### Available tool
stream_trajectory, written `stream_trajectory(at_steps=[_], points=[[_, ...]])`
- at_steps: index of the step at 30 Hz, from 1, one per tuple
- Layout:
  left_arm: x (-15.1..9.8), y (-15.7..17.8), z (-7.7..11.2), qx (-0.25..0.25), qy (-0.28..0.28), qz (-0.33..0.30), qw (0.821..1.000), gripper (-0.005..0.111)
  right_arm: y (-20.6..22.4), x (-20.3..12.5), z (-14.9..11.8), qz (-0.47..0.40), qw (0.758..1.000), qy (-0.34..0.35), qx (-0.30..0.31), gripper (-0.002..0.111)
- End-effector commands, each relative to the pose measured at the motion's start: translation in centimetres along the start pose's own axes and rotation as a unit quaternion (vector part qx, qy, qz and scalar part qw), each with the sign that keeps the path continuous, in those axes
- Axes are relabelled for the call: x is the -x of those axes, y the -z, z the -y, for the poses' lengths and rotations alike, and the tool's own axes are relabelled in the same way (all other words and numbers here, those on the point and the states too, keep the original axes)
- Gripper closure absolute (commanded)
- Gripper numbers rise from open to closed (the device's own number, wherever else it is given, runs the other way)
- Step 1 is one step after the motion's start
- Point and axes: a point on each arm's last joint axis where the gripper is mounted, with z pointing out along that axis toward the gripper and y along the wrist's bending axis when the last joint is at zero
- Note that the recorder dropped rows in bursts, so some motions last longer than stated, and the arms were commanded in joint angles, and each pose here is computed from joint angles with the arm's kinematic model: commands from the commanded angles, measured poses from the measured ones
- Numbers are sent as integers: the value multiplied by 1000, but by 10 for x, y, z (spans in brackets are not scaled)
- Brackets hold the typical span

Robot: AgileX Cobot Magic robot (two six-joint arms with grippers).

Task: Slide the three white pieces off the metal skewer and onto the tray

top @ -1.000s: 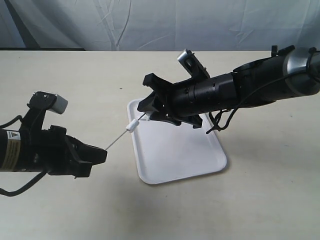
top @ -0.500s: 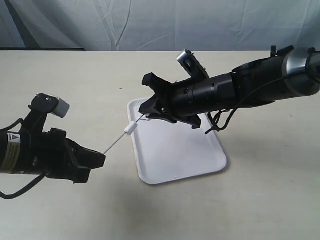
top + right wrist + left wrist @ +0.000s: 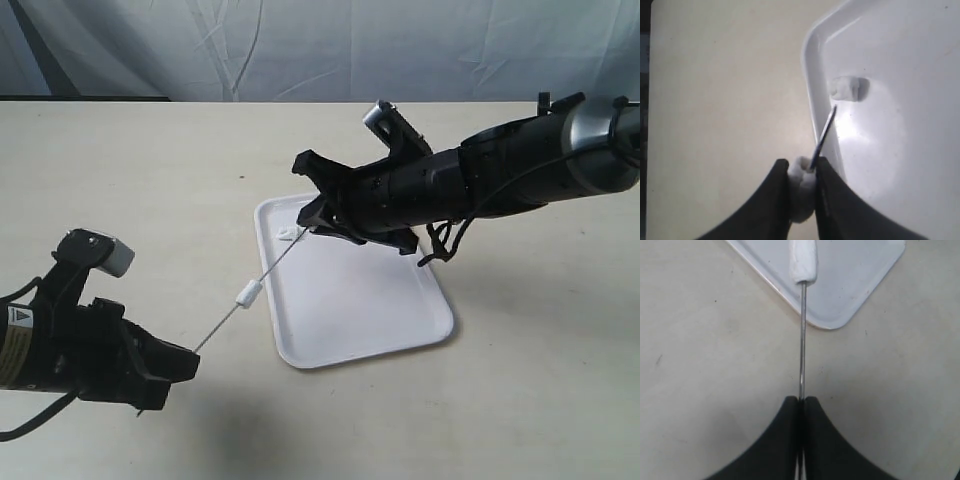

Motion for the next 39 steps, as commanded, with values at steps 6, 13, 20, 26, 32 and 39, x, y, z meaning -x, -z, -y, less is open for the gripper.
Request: stream_trajectory(at_steps=[6, 13, 20, 26, 32, 39], points=[[-11, -1, 0, 2, 4, -20, 1000, 107, 18, 24, 6, 103, 991, 10, -86, 98], [-18, -1, 0, 2, 8, -30, 1000, 107, 23, 34, -4, 130, 988, 16, -85, 98], [-17, -1, -4, 26, 16, -22, 999, 107, 22, 32, -3, 122, 989, 15, -80, 98], [-13, 2, -7, 51, 22, -1, 998, 107, 20, 20, 8, 96, 991, 24, -91, 98], [-1, 4, -5, 43, 19, 37, 998, 107, 3, -2, 23, 16, 997, 30, -72, 95], [10, 6, -7, 58, 17, 48, 997, 107, -6, -10, 23, -26, 999, 12, -36, 64]])
